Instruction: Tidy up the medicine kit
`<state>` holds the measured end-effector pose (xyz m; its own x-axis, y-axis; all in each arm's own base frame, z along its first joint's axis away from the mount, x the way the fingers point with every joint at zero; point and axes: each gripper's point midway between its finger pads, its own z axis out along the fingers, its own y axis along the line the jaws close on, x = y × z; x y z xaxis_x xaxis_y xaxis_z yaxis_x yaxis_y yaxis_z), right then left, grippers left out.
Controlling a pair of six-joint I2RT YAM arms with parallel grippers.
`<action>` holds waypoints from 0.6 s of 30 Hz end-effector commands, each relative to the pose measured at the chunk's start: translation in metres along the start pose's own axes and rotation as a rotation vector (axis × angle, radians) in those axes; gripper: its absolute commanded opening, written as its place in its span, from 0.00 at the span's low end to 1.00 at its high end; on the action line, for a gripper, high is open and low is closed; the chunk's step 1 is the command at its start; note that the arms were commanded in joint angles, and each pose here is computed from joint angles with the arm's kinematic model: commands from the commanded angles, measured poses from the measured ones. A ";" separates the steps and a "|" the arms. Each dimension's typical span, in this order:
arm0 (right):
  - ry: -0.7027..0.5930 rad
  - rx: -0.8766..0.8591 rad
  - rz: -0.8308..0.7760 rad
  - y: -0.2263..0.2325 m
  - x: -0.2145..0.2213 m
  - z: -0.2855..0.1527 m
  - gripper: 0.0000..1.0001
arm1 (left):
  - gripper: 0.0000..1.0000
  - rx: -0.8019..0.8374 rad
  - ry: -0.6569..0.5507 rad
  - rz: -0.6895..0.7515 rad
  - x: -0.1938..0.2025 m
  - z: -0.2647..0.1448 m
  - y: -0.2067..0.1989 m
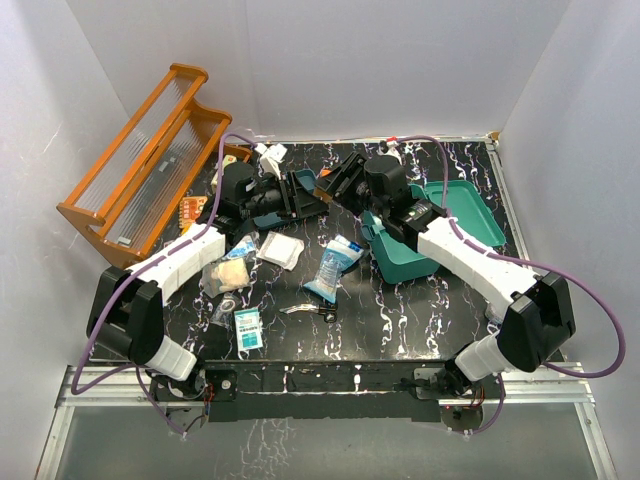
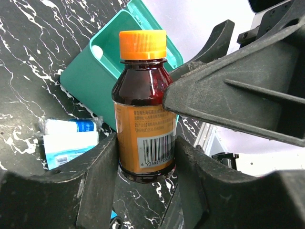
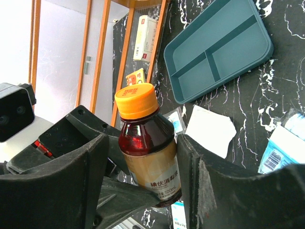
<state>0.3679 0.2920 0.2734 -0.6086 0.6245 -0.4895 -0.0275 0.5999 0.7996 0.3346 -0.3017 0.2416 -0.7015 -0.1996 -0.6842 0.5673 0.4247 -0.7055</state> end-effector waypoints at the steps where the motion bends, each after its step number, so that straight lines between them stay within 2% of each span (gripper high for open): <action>1: -0.011 -0.119 0.007 0.027 -0.012 -0.007 0.60 | 0.41 0.047 -0.021 0.162 -0.007 -0.006 -0.013; 5: 0.043 -0.100 -0.001 0.017 -0.004 -0.004 0.58 | 0.39 0.074 0.017 0.244 -0.004 -0.008 -0.017; 11: 0.038 -0.094 -0.021 0.013 -0.010 -0.005 0.44 | 0.39 0.086 0.041 0.310 -0.007 -0.007 -0.019; 14: 0.037 -0.098 -0.027 0.013 -0.013 -0.004 0.40 | 0.40 0.101 0.047 0.322 -0.009 -0.007 -0.023; 16: 0.039 -0.096 -0.028 0.011 -0.014 -0.004 0.42 | 0.40 0.117 0.052 0.330 -0.010 -0.006 -0.026; 18: 0.048 -0.103 -0.029 0.011 -0.014 -0.004 0.54 | 0.40 0.121 0.068 0.339 -0.009 -0.006 -0.026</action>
<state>0.3659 0.2877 0.2645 -0.6778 0.5738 -0.4596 -0.0449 0.5918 0.8049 0.3302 -0.2977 0.2342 -0.5822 -0.0360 -0.8122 0.7221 0.4363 -0.5369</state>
